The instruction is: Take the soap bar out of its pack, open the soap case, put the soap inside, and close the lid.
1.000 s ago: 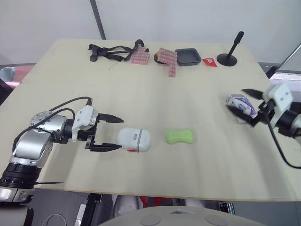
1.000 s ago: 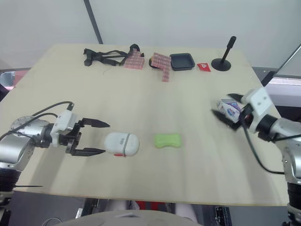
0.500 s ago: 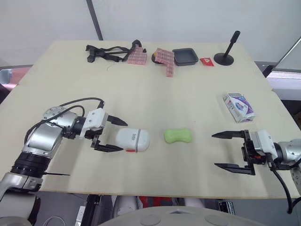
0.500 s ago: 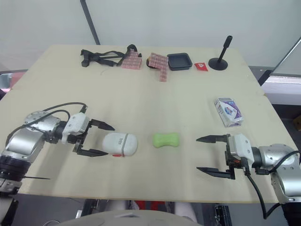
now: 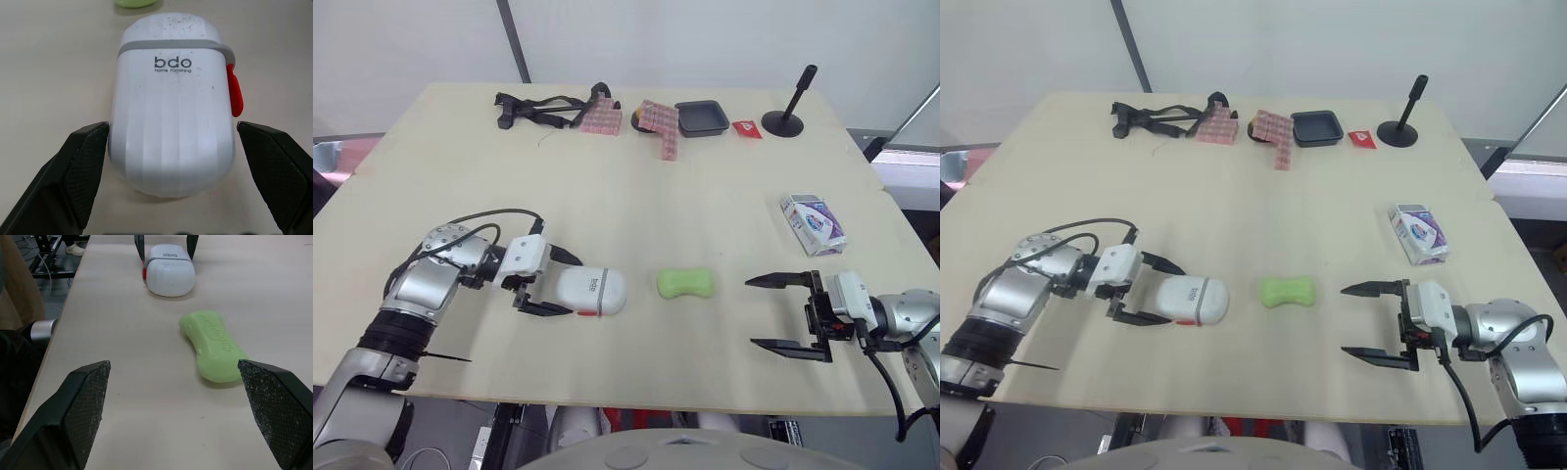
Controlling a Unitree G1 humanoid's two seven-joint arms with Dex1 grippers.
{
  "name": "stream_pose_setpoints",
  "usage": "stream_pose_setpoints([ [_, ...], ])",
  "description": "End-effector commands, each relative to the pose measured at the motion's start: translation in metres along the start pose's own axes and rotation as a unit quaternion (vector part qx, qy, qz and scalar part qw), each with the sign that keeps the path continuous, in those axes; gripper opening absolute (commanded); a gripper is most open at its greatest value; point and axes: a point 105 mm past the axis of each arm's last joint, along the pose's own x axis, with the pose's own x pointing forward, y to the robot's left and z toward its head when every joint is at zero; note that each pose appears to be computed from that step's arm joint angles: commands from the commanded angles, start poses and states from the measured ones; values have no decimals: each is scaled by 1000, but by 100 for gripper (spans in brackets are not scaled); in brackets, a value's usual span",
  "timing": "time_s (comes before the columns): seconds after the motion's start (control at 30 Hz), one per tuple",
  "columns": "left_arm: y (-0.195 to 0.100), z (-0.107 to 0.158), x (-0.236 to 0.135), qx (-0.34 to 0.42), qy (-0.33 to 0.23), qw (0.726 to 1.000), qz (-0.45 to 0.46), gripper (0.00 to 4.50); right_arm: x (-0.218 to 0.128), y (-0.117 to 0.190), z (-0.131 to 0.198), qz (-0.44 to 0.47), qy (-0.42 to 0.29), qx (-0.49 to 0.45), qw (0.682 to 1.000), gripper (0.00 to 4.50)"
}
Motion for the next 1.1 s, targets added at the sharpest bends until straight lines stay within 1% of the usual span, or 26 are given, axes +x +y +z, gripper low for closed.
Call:
stream_pose_setpoints([
  [0.03, 0, 0, 1, 11, 3, 1000, 6, 450, -2, -1, 4, -2, 1, -12, 1000, 448],
  [0.37, 1, -6, 7, 26, 10, 999, 18, 450, -2, -2, 6, -3, 2, -8, 1000, 448],
  [0.7, 7, -6, 8, 39, 4, 999, 26, 450, -1, -2, 7, -6, 4, -8, 1000, 448],
  [0.8, 7, -4, 9, 43, -1, 999, 26, 360, -1, -2, 7, -7, 6, -8, 1000, 450],
  [0.83, 7, -3, 10, 43, -2, 999, 25, 346, -1, -2, 7, -7, 6, -8, 1000, 450],
  [1.1, 8, -2, 10, 50, -5, 998, 28, 346, -1, -3, 9, -9, 8, -8, 1000, 450],
])
